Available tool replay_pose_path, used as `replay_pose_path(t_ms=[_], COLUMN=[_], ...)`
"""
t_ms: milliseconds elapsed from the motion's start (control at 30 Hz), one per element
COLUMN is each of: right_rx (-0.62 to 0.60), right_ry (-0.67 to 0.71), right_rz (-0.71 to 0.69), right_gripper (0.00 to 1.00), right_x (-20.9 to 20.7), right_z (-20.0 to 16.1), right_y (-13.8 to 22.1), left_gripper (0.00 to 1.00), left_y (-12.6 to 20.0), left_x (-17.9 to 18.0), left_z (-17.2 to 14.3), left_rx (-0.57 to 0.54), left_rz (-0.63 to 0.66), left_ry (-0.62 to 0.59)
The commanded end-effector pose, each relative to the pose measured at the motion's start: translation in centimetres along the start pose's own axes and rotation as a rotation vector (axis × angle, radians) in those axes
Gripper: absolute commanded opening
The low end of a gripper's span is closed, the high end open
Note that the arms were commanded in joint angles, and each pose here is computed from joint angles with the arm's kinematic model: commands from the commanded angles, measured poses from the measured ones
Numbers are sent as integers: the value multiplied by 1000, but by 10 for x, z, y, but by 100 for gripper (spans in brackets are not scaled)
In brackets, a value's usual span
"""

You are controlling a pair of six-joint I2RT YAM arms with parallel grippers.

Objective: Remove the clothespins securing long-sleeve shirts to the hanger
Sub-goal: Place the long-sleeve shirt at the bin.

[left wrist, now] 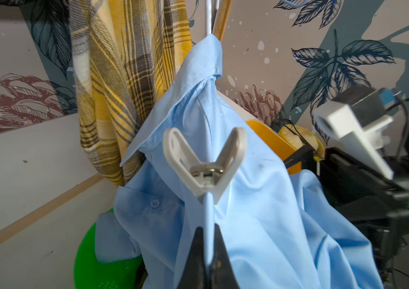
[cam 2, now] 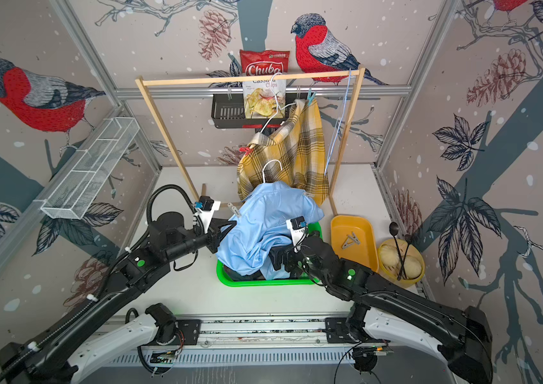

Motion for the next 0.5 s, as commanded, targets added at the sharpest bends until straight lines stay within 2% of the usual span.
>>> replay_pose_path(t_ms=[0,133,267,400,467], right_rx=[28,0,55,135,184], right_ry=[-22,-31,-31,-25,-32], right_rz=[165,179,166,167,183], right_gripper=[100,100,97,88,80], right_x=[17,9,-3,-10,-14], right_z=[10,27,23,9,-1], right_y=[15,19,-7,-42,-62], left_gripper=[0,0,0,0,0], left_y=[-1,-3,-6,-7,-8], left_x=[8,10,13,12,11], left_z=[19,19,20,25,28], left_rx=[-95,-106,-116,-130,-147], left_rz=[66,89,110,96,92], left_ry=[-80,-110,-136,-166,-179])
Point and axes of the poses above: each gripper's point midway between its finger pads, its own y axis back along the fingers, its own x axis along the line the jaws close on, z = x × y, the point moved 6 cm from there along y, back along the fingers, and after that the axes turned 11 degrees about -y, right-handed, at the moved point
